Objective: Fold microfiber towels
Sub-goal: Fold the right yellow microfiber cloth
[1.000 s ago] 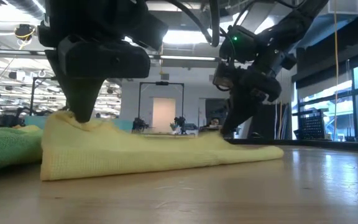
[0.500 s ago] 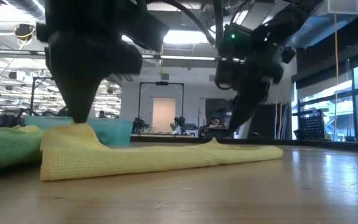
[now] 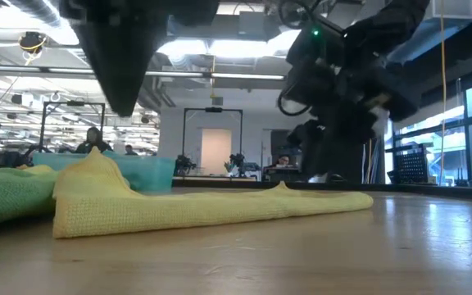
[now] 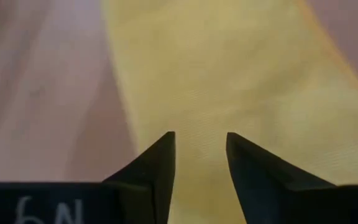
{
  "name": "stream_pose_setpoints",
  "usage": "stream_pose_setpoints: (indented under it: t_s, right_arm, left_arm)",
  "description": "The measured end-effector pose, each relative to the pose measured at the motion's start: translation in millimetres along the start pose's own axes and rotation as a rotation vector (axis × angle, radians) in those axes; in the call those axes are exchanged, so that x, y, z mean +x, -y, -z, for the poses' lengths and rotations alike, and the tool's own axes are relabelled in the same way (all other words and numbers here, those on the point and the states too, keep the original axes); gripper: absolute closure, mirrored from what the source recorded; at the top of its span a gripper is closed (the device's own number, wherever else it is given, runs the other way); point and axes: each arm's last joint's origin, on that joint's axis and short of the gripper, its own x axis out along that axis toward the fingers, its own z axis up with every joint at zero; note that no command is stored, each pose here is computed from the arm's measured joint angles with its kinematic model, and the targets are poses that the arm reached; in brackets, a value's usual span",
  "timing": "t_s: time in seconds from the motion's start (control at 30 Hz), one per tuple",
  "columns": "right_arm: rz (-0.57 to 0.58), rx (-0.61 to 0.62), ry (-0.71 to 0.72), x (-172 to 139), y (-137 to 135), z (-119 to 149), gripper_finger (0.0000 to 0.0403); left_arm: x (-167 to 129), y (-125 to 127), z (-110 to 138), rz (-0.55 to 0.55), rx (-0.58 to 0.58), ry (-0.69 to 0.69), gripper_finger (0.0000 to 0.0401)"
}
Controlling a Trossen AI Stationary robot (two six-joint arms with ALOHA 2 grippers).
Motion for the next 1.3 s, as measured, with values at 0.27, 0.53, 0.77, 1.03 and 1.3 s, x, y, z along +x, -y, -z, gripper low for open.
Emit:
stream_pose_setpoints:
  t_s: [0.27, 0.53, 0.77, 1.03, 1.3]
  right_arm:
    - [0.03, 0.031, -0.055, 14, 11, 10, 0.0266]
    - [-0.009, 0.111, -0.235, 13, 18, 30, 0.0266]
    - [-0.049, 0.171, -0.299, 6, 24, 39, 0.0266]
    - [-0.007, 0.214, -0.363, -12, 25, 45, 0.0266]
    - [0.046, 0.241, -0.359, -48, 22, 43, 0.0266]
  left_arm:
    - [-18, -15, -12, 0.025, -0.042, 0.166, 0.0354]
    - [-20, -24, -26, 0.026, -0.079, 0.202, 0.0354]
    - [-20, -23, -26, 0.031, -0.083, 0.203, 0.0354]
    - [-20, -24, -28, 0.028, -0.093, 0.211, 0.0354]
    - [-14, -28, -49, 0.029, -0.098, 0.201, 0.0354]
